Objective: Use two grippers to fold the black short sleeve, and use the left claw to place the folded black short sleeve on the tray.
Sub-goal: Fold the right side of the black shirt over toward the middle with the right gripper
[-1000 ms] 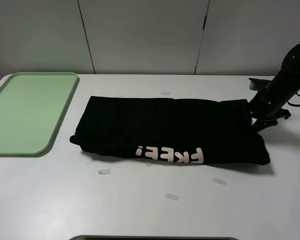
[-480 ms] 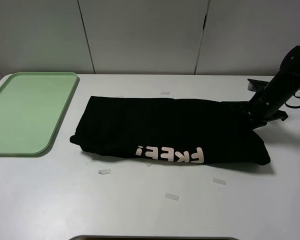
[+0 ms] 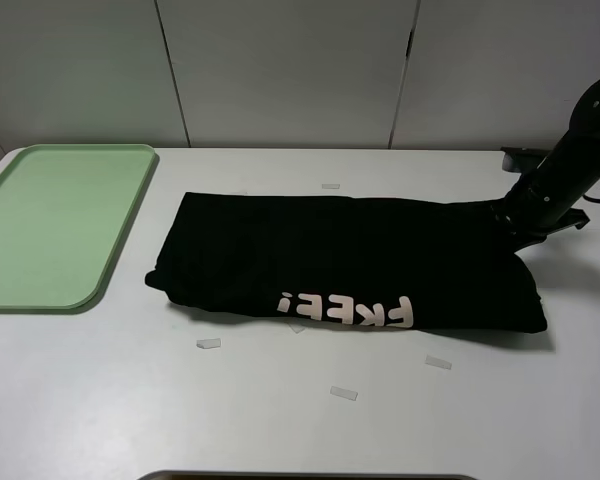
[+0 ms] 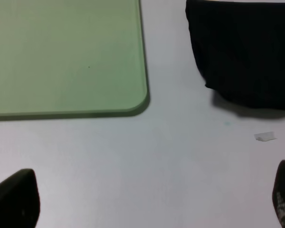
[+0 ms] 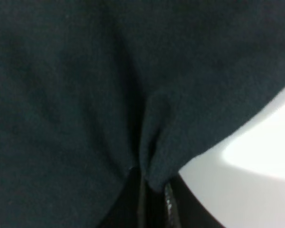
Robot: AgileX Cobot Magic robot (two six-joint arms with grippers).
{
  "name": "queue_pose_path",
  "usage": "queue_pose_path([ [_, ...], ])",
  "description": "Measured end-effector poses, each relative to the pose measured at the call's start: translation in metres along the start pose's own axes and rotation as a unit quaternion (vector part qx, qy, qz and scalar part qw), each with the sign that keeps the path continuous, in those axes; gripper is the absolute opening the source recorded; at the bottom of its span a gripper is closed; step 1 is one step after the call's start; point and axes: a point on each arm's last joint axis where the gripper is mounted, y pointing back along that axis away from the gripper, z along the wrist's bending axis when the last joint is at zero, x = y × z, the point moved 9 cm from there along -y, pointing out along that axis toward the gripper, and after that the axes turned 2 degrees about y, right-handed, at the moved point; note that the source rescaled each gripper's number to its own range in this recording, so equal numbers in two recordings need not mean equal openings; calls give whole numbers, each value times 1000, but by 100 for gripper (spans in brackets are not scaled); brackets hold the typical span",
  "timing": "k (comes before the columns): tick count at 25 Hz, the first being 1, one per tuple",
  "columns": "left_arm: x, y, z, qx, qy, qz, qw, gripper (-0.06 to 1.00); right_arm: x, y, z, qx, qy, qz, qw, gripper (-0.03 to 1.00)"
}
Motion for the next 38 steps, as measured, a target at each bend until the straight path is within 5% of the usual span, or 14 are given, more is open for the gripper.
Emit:
queue_pose_path([
  [38, 0, 0, 0, 0, 0, 0, 1000, 98, -58, 140, -62, 209, 106, -18, 972, 0],
])
